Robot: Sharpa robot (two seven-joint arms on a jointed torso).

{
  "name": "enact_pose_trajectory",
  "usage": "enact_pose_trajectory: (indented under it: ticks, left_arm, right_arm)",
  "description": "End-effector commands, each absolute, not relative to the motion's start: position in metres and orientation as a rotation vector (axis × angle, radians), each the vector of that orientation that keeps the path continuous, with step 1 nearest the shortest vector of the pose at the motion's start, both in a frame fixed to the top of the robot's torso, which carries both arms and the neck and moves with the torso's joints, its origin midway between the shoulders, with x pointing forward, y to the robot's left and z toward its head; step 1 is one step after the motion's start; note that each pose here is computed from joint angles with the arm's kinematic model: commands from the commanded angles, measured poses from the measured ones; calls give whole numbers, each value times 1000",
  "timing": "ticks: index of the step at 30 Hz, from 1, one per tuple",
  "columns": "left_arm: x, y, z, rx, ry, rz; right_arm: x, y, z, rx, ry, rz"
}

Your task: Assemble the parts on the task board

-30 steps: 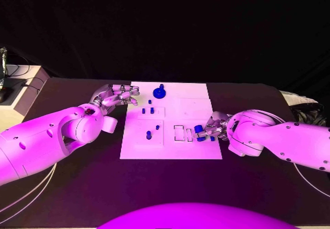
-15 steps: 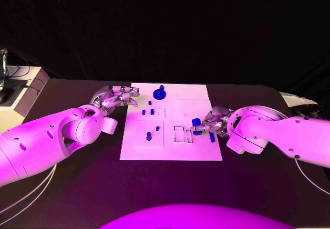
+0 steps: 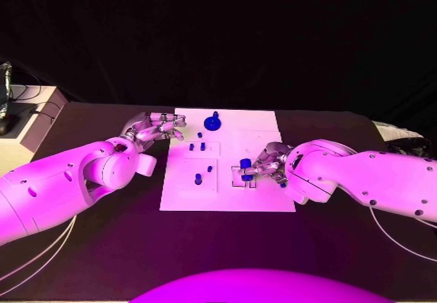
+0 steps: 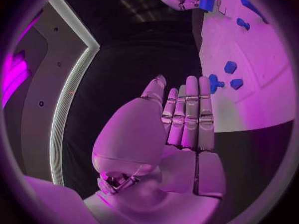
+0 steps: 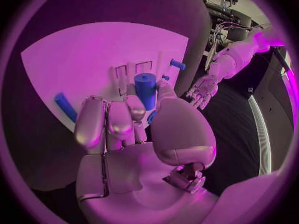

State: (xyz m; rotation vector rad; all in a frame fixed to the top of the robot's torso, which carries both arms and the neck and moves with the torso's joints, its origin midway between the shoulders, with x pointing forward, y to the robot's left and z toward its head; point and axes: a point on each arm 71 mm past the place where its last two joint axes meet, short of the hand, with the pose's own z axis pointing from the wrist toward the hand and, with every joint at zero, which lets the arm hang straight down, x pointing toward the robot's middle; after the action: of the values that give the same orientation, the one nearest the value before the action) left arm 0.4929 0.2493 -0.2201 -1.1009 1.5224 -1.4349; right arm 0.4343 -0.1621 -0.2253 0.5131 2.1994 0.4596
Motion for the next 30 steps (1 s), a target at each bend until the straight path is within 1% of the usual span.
enact_pose_trajectory:
  ticks: [1, 9, 30]
  left_arm:
    - [492, 246, -220, -1098, 1528, -1457]
    - [493, 247, -220, -1100, 1529, -1454]
    - [493, 248, -220, -1103, 1530, -1448]
  right_arm:
    - [433, -158, -231, 516, 2246, 458]
    - [432, -152, -237, 494, 2258, 452]
    - [435, -150, -240, 451, 2250, 426]
